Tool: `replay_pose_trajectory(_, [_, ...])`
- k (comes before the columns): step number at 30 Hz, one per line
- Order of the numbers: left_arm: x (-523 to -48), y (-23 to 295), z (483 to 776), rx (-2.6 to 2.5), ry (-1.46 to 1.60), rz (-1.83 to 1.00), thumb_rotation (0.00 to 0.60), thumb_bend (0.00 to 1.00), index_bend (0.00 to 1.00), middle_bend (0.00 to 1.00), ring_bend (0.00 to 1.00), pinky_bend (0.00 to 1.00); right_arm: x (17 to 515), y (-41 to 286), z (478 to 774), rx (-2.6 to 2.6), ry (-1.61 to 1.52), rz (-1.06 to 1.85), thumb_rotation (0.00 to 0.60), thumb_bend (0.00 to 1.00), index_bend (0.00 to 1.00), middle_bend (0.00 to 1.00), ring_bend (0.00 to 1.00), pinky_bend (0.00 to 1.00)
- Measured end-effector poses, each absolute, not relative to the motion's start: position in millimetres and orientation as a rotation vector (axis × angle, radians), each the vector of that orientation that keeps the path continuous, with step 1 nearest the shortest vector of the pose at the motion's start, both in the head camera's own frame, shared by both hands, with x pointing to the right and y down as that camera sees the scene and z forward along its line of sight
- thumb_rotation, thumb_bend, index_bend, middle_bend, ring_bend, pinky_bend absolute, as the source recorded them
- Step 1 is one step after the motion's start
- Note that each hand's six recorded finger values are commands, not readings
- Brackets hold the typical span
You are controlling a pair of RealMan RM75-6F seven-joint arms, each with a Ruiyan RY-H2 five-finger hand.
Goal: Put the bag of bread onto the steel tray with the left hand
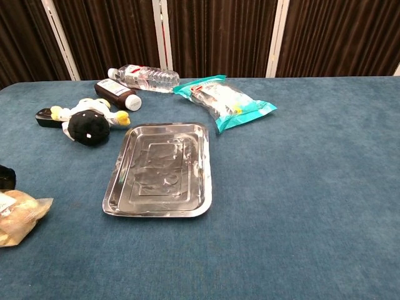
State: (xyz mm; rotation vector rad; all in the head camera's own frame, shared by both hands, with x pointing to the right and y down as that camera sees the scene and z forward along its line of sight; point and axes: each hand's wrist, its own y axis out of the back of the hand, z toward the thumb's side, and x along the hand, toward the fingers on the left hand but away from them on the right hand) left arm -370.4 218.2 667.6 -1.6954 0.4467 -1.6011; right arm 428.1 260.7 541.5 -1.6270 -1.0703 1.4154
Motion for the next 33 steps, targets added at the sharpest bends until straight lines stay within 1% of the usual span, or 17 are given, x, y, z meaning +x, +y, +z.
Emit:
replay_pose_trajectory(1, [-370, 216, 665, -1.689, 0.469, -1.589, 0.600, 0.35, 0.70, 0.71, 0.65, 0.70, 428, 261, 541, -1.627, -1.072, 1.412, 0.600, 0.30, 0.00, 0.00, 0.00, 0.08])
replay_pose_trajectory(5, [-367, 205, 650, -1.691, 0.556, -1.537, 0.600, 0.35, 0.72, 0.73, 0.66, 0.71, 428, 260, 541, -1.626, -1.076, 1.407, 0.600, 0.30, 0.00, 0.00, 0.00, 0.08])
replay_pose_trajectory(9, [-354, 187, 625, -1.717, 0.684, -1.442, 0.600, 0.35, 0.69, 0.71, 0.65, 0.71, 427, 260, 541, -1.628, -1.071, 1.405, 0.600, 0.30, 0.00, 0.00, 0.00, 0.08])
replay_pose_trajectory(13, [-326, 157, 598, -1.723, 0.787, -1.294, 0.600, 0.34, 0.66, 0.68, 0.63, 0.69, 425, 260, 542, -1.631, -1.067, 1.402, 0.600, 0.30, 0.00, 0.00, 0.00, 0.08])
replay_pose_trajectory(17, [-299, 139, 592, -1.709, 0.783, -1.223, 0.600, 0.33, 0.62, 0.64, 0.59, 0.66, 425, 260, 542, -1.636, -1.070, 1.401, 0.600, 0.30, 0.00, 0.00, 0.00, 0.08])
replay_pose_trajectory(20, [-274, 128, 595, -1.708, 0.778, -1.184, 0.600, 0.32, 0.55, 0.58, 0.54, 0.61, 425, 259, 541, -1.637, -1.074, 1.398, 0.600, 0.30, 0.00, 0.00, 0.00, 0.08])
replay_pose_trajectory(21, [-266, 126, 597, -1.714, 0.779, -1.175, 0.600, 0.31, 0.50, 0.52, 0.48, 0.57, 426, 259, 541, -1.639, -1.075, 1.399, 0.600, 0.30, 0.00, 0.00, 0.00, 0.08])
replay_pose_trajectory(23, [-249, 123, 603, -1.744, 0.780, -1.163, 0.600, 0.26, 0.35, 0.35, 0.33, 0.44, 426, 259, 541, -1.643, -1.076, 1.403, 0.600, 0.30, 0.00, 0.00, 0.00, 0.08])
replay_pose_trajectory(25, [-236, 122, 611, -1.786, 0.767, -1.170, 0.600, 0.19, 0.14, 0.10, 0.10, 0.23, 428, 259, 542, -1.649, -1.079, 1.409, 0.600, 0.30, 0.00, 0.00, 0.00, 0.08])
replay_pose_trajectory(26, [-232, 122, 614, -1.803, 0.758, -1.178, 0.600, 0.17, 0.08, 0.05, 0.05, 0.16, 428, 259, 542, -1.652, -1.080, 1.411, 0.600, 0.30, 0.00, 0.00, 0.00, 0.08])
replay_pose_trajectory(27, [-228, 123, 617, -1.819, 0.749, -1.187, 0.600, 0.14, 0.02, 0.00, 0.01, 0.10, 429, 259, 541, -1.653, -1.080, 1.412, 0.600, 0.30, 0.00, 0.00, 0.00, 0.08])
replay_pose_trajectory(28, [-223, 124, 621, -1.837, 0.738, -1.199, 0.600, 0.12, 0.00, 0.00, 0.00, 0.06, 429, 260, 541, -1.654, -1.079, 1.412, 0.600, 0.30, 0.00, 0.00, 0.00, 0.08])
replay_pose_trajectory(33, [-216, 130, 623, -1.836, 0.709, -1.216, 0.600, 0.10, 0.00, 0.00, 0.00, 0.04, 430, 261, 540, -1.652, -1.077, 1.417, 0.600, 0.30, 0.00, 0.00, 0.00, 0.08])
